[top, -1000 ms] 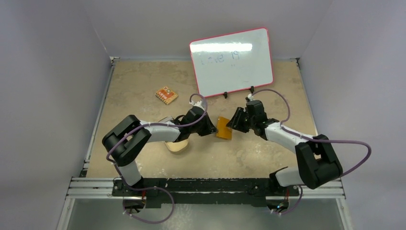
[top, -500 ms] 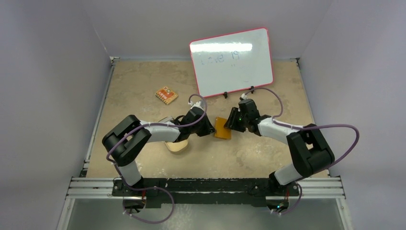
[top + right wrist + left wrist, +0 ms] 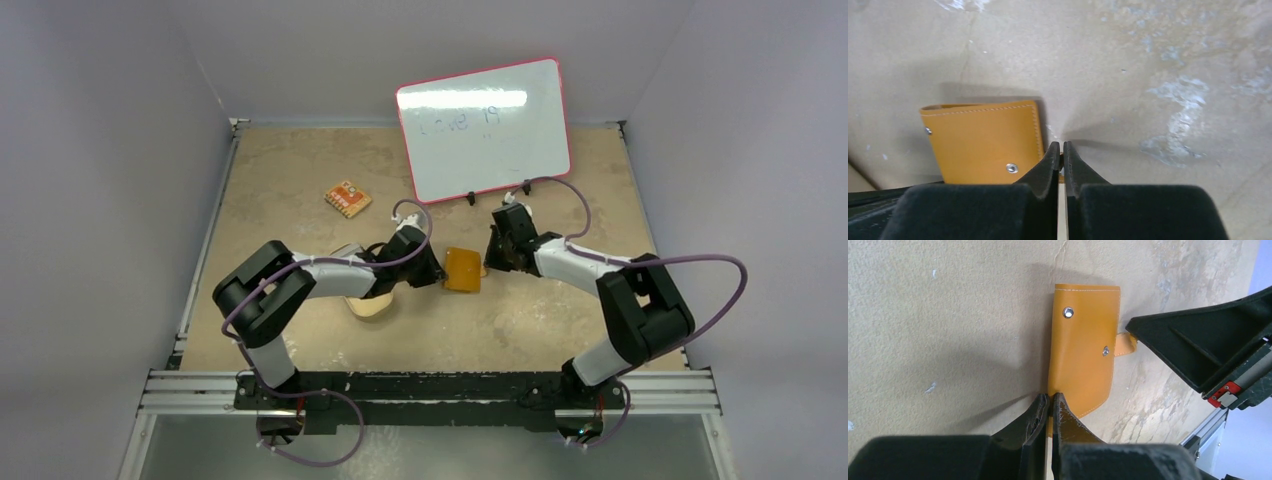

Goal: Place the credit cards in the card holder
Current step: Open the card holder at the center of the board.

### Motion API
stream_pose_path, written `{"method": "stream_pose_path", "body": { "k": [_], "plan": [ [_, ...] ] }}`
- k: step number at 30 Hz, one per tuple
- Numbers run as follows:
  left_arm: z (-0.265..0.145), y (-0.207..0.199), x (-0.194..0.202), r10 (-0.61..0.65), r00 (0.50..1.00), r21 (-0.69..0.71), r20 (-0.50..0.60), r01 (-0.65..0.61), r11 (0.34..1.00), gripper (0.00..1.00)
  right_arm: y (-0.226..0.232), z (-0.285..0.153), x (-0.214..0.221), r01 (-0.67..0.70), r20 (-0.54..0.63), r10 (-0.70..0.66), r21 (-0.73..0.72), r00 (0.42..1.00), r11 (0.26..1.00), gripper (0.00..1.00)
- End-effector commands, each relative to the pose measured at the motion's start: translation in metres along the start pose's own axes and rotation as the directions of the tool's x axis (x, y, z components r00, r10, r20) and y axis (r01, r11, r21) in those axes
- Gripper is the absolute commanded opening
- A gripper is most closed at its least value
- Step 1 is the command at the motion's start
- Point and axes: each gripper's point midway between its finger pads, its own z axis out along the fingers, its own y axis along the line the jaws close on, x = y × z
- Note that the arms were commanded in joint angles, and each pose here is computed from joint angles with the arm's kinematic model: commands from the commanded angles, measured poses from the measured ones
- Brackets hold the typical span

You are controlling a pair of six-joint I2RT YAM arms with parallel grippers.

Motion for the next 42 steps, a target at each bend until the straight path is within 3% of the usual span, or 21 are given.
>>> {"method": "stream_pose_path", "body": {
  "k": [1, 6, 10, 14, 21, 25, 33, 42],
  "plan": [
    [-0.01, 0.008, -0.007, 0.036, 0.999, -0.039, 0.035, -0.034, 0.999, 0.0, -0.02, -0.013, -0.003, 0.028, 0.014, -0.029, 0.089, 0.999, 0.996, 0.0],
    [-0.009, 0.013, -0.007, 0.035, 0.999, -0.068, 0.035, -0.033, 0.997, 0.0, -0.013, -0.021, -0.014, 0.022, 0.072, -0.025, 0.045, 0.997, 0.999, 0.0],
    [-0.016, 0.015, -0.016, 0.048, 0.997, -0.114, 0.059, -0.041, 0.993, 0.25, 0.009, -0.036, -0.017, 0.016, 0.093, -0.009, -0.081, 0.996, 0.997, 0.0],
    [-0.033, 0.005, -0.033, 0.068, 0.992, -0.125, 0.109, -0.054, 0.991, 0.36, 0.039, -0.065, -0.031, 0.025, 0.141, 0.01, -0.247, 0.99, 0.969, 0.0],
    [-0.072, -0.014, -0.065, 0.072, 0.975, -0.129, 0.21, -0.046, 0.991, 0.42, 0.095, -0.105, -0.033, -0.005, 0.108, 0.077, -0.55, 0.991, 0.835, 0.0],
    [-0.08, -0.014, -0.07, 0.096, 0.971, -0.148, 0.221, -0.064, 0.987, 0.43, 0.089, -0.093, -0.018, -0.027, 0.044, 0.058, -0.523, 0.997, 0.852, 0.0],
    [-0.069, -0.012, -0.056, 0.124, 0.981, -0.14, 0.148, -0.103, 0.985, 0.43, 0.035, -0.065, -0.02, -0.046, 0.075, 0.071, -0.297, 0.995, 0.954, 0.0],
    [-0.053, -0.017, -0.049, 0.114, 0.987, -0.11, 0.112, -0.102, 0.989, 0.39, -0.03, -0.055, -0.03, -0.136, 0.101, 0.148, -0.116, 0.984, 0.984, 0.0]
  ]
}}
